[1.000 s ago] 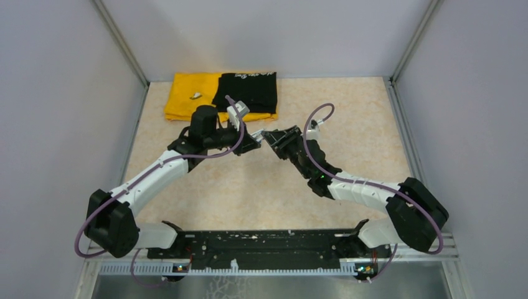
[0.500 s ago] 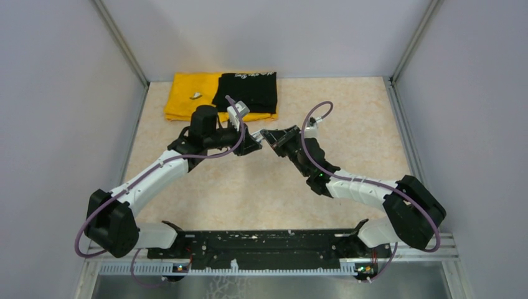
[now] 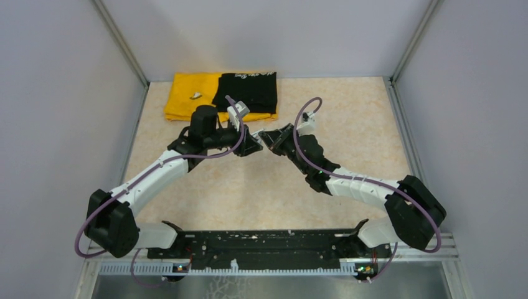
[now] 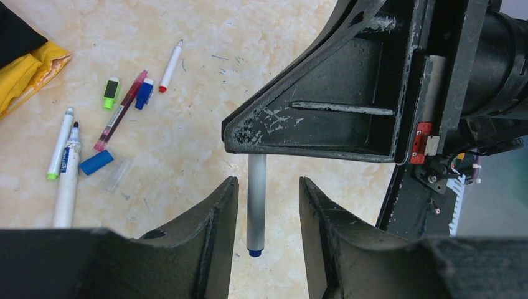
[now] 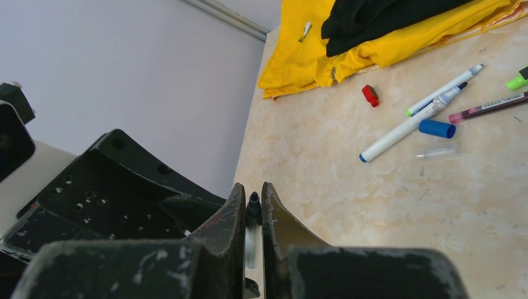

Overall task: Insert the pens into the pen caps
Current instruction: Adjust the pen.

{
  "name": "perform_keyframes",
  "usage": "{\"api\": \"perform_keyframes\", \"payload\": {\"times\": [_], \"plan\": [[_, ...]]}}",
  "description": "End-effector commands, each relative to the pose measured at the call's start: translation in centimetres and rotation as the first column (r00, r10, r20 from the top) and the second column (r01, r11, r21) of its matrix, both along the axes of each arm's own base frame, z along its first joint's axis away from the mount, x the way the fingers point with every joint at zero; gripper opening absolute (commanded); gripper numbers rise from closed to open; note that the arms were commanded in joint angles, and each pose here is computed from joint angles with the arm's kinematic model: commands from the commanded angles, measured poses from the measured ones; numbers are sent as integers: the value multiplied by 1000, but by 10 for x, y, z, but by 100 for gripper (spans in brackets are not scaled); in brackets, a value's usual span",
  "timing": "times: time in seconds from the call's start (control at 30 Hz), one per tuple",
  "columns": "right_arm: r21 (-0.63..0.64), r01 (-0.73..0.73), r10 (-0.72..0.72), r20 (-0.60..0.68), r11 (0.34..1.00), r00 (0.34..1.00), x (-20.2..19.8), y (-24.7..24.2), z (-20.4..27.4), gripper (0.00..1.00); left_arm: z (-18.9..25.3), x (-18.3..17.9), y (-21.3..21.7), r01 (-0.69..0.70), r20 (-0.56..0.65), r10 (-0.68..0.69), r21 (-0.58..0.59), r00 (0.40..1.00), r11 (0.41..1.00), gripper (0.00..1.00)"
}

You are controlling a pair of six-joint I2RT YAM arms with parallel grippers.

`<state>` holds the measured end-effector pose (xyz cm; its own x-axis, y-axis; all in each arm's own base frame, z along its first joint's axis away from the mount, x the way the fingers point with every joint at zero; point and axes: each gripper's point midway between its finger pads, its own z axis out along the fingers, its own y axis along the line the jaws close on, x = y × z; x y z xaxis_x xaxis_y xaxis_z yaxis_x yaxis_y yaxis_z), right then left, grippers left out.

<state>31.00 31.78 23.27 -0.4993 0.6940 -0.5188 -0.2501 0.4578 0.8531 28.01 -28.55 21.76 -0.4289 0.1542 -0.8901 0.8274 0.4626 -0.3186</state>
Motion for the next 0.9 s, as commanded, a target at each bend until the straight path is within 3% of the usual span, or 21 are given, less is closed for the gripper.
{"api": "perform_keyframes", "payload": {"times": [0.0, 0.17, 0.73, 0.87], "plan": [[13, -42, 40, 113, 999, 993, -2, 5, 43, 0, 4, -1, -4, 29, 18, -28, -15, 999, 999, 44], [10, -56, 55, 117, 998, 992, -4, 6, 44, 0, 3, -1, -5, 35, 13, -35, -16, 999, 999, 36], [36, -79, 73, 142, 996, 987, -7, 9, 56, 0, 0, -2, -7, 50, 1, -50, -12, 999, 999, 31], [31, -72, 67, 140, 997, 988, -7, 7, 54, 0, 0, -2, -7, 51, -1, -51, -11, 999, 999, 19]]}}
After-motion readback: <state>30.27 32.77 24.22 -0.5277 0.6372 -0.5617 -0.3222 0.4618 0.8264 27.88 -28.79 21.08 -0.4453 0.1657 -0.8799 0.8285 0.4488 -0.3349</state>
